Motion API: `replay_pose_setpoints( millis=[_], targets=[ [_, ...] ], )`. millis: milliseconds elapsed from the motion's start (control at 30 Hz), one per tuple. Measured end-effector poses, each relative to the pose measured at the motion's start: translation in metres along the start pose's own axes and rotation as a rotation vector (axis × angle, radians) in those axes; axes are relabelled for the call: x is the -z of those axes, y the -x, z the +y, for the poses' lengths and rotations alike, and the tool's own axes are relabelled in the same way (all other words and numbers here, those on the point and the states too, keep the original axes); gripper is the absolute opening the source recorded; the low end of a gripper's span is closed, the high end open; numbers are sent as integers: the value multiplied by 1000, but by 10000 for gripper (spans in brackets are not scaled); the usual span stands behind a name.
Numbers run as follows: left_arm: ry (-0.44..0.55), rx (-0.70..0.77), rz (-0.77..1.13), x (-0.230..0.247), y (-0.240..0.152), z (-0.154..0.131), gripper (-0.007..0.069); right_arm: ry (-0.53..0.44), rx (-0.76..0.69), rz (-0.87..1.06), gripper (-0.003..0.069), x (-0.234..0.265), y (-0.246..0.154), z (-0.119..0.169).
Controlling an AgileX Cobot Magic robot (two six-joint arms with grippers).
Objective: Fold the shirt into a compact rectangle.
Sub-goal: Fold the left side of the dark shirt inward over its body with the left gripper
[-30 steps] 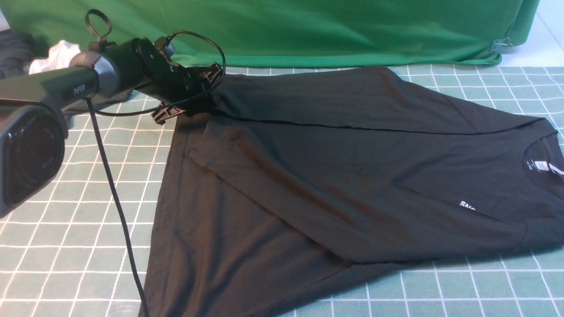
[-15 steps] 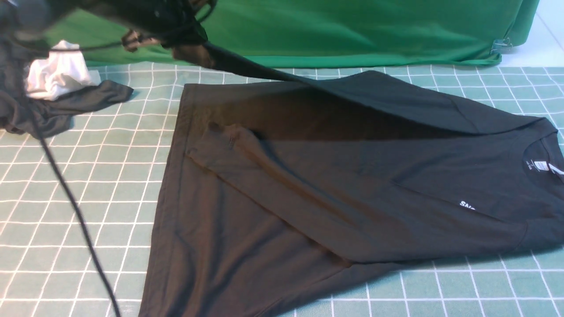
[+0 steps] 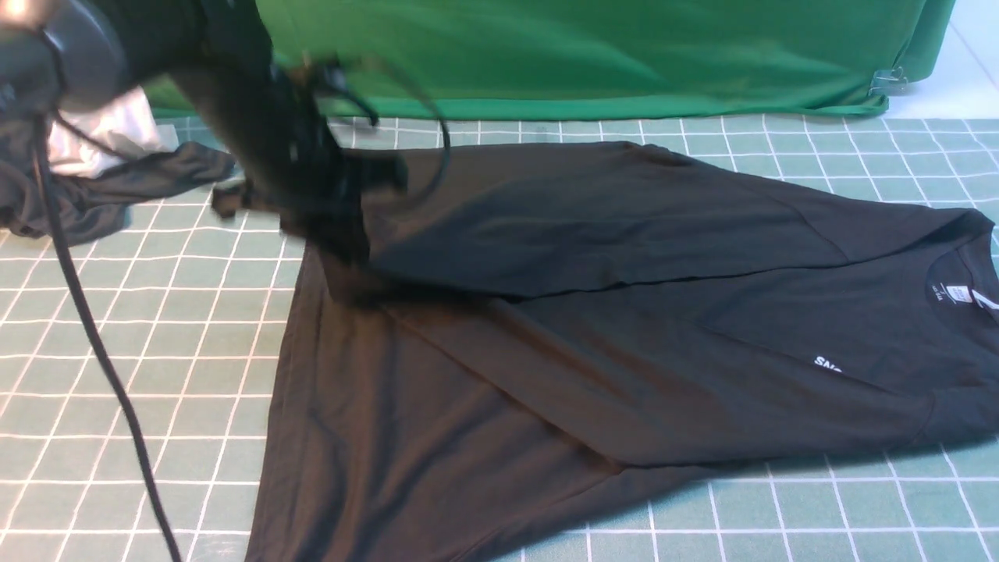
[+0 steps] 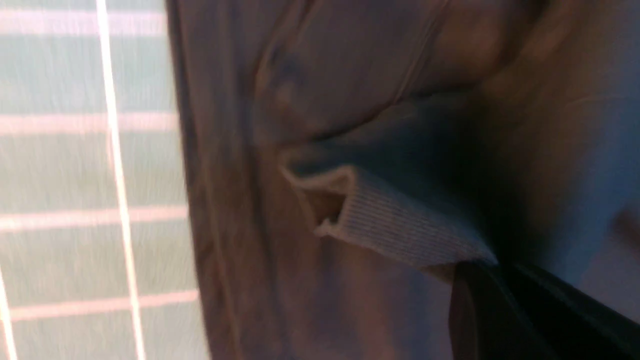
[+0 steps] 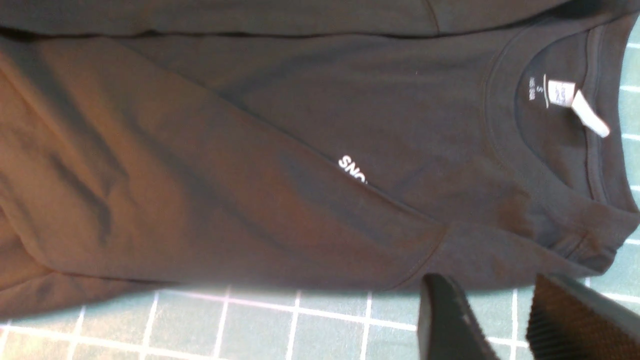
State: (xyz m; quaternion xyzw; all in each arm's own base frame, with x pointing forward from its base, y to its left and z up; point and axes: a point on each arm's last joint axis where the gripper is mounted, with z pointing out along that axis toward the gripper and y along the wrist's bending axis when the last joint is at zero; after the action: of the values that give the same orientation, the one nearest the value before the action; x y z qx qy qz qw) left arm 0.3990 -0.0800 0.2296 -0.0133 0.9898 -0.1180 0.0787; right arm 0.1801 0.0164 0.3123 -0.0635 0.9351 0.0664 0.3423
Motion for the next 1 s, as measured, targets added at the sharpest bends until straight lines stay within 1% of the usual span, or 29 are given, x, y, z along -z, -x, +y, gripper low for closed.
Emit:
replay_pose_setpoints(
  millis=[33, 100, 300, 467, 567, 633, 700, 733, 767, 833, 867, 900, 933, 967, 1000],
  targets=[
    [17, 3, 20, -11, -6, 4, 14, 1, 0, 3, 237, 0, 0, 0],
    [29, 3, 20, -16, -9, 7, 14, 1, 0, 4, 237, 0, 0, 0],
    [41, -4, 4, -14, -10, 8, 14, 1, 0, 4, 237, 0, 0, 0],
    [39, -18, -27, 8, -12, 4, 18, -1, 0, -4, 237, 0, 0, 0],
    [41, -14, 36, 26, -25, 1, 42, -1, 0, -4, 237, 0, 0, 0],
    [44, -14, 58, 30, -28, 0, 62, -1, 0, -4, 237, 0, 0, 0],
    [50, -2, 82, 29, -32, 1, 112, -1, 0, -4, 237, 0, 0, 0],
    [51, 0, 84, 29, -32, 1, 122, -1, 0, -4, 237, 0, 0, 0],
    [57, 4, 102, 25, -35, 3, 171, 0, 1, -2, 237, 0, 0, 0],
    [62, 10, 126, 19, -37, 5, 239, 0, 1, -1, 237, 0, 0, 0],
    [63, 11, 130, 18, -37, 5, 261, 0, 1, -1, 237, 0, 0, 0],
    [64, 11, 135, 17, -38, 5, 303, 0, 1, -1, 237, 0, 0, 0],
    [64, 11, 135, 17, -38, 5, 310, 0, 1, -1, 237, 0, 0, 0],
    [66, 11, 130, 19, -39, 5, 372, 0, 1, -1, 237, 0, 0, 0],
    [65, 10, 126, 21, -39, 5, 388, 0, 1, -1, 237, 0, 0, 0]
  ],
)
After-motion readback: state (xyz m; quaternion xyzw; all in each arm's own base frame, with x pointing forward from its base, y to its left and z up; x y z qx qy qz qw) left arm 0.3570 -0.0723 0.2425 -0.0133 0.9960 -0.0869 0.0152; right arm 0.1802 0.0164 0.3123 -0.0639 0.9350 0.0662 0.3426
